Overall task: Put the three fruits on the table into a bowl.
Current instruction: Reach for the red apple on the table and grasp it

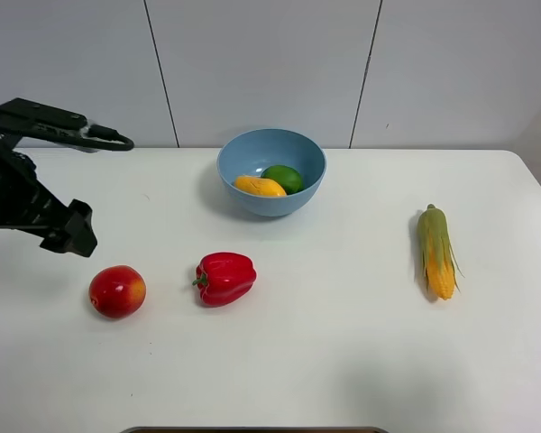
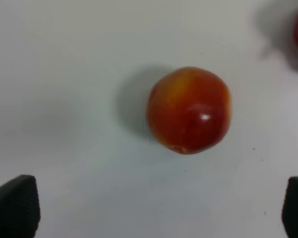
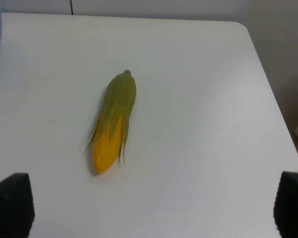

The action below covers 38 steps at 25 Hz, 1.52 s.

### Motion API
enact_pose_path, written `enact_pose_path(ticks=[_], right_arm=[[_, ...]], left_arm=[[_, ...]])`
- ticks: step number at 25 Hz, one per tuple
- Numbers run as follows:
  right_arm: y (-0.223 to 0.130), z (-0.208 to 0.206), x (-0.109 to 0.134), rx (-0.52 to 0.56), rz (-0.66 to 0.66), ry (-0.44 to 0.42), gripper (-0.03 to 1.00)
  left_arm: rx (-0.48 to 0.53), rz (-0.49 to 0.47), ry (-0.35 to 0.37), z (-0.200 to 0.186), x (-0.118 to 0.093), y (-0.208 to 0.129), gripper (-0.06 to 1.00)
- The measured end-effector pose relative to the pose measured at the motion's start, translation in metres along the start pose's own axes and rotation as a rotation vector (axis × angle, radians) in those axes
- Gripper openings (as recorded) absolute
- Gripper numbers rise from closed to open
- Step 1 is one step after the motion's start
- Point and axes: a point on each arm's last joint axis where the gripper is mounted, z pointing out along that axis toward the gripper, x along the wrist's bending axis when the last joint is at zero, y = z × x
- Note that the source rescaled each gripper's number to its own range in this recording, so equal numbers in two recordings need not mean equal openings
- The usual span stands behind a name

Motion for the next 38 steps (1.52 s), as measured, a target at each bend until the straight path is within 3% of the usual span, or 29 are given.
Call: enact_pose_path(ticks=[5,15,27,38], right_arm=[[0.0,0.0,0.0,0.0,0.0,0.0,0.93],[0.0,0.0,0.0,0.0,0.0,0.0,0.93],[0.0,0.0,0.0,0.0,0.0,0.0,0.93],[0.0,0.0,0.0,0.0,0.0,0.0,0.93]], left_arm=[[0.07,-0.026,-0.006,0.023,-0.001,0.006,1.0],[0.064,-0.041,-0.047,0.047,-0.011,0.009,1.0],[0.087,-0.041,-0.05,0.077,-0.014,-0.009,1.0],[0.121,-0.013,-0.052,0.11,-0.015,-0.005,1.0]])
